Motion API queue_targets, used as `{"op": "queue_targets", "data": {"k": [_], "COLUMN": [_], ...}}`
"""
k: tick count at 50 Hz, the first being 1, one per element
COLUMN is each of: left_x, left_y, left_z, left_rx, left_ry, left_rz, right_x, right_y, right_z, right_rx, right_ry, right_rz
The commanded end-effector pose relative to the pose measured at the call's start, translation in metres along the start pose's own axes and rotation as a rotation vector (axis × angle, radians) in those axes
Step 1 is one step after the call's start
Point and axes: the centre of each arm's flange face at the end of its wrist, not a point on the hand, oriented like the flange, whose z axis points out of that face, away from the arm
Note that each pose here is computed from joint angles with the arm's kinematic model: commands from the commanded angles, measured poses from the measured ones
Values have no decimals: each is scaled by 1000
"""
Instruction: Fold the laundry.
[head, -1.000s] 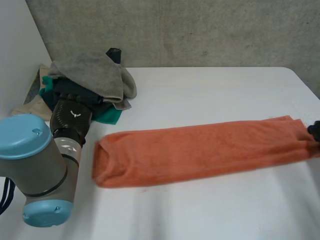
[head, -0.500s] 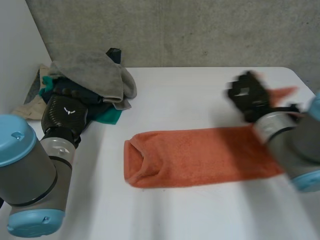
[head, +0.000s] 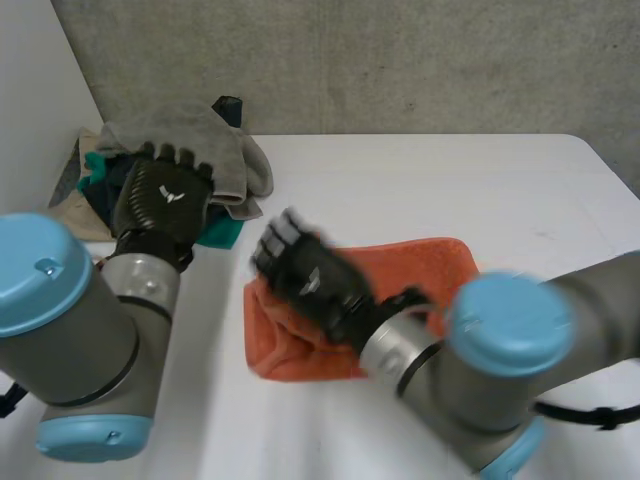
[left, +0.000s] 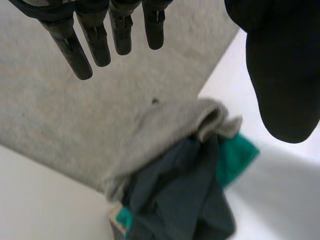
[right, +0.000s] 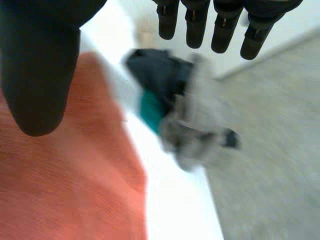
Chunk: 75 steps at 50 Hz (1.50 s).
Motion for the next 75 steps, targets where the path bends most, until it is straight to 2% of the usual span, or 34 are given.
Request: {"op": "queue_targets", "data": {"k": [1,4,9,16,21,28,32,39,45,51,57,60,64,65,69,72,75], "left_x": [30,45,85,118,131,122,118,104,78,46,24,8,-1,-1,2,4,4], "left_y": [-42,-51,-54,-23,3,31,40,27,-4,-29,-27,-18,-5,-3,0,-2,-7], "left_z": [3,3,7,20,19,4,-11,-32,-47,-55,-55,-48,-43,-42,-40,-37,-28], "left_rx": [157,202,230,113,2,-160,-215,-193,-125,-63,-77,-106,-147,-151,-146,-123,-86], "left_ry": [103,172,306,347,344,246,227,232,198,144,101,53,22,19,39,62,82], "left_rz": [-113,-160,-235,-197,-122,54,104,80,-17,-94,-108,-115,-111,-111,-119,-157,-226], "right_x": [80,89,92,84,74,61,64,62,66,69,51,38,-7,-32,-65,-62,-45], "right_y": [21,24,55,89,101,115,121,130,132,108,29,9,-16,-17,-13,-14,-19], "right_z": [-29,-47,-70,-85,-87,-86,-87,-90,-88,-68,-31,-23,-16,-15,-16,-17,-17], "right_rx": [-82,-160,-357,-479,-520,-556,-581,-641,-666,-572,-258,-164,6,47,73,58,28], "right_ry": [204,212,216,215,199,195,237,236,222,231,222,199,43,-46,-163,-158,-89], "right_rz": [434,557,631,592,571,513,442,316,179,73,-80,-148,-222,-231,-208,-170,-5]}}
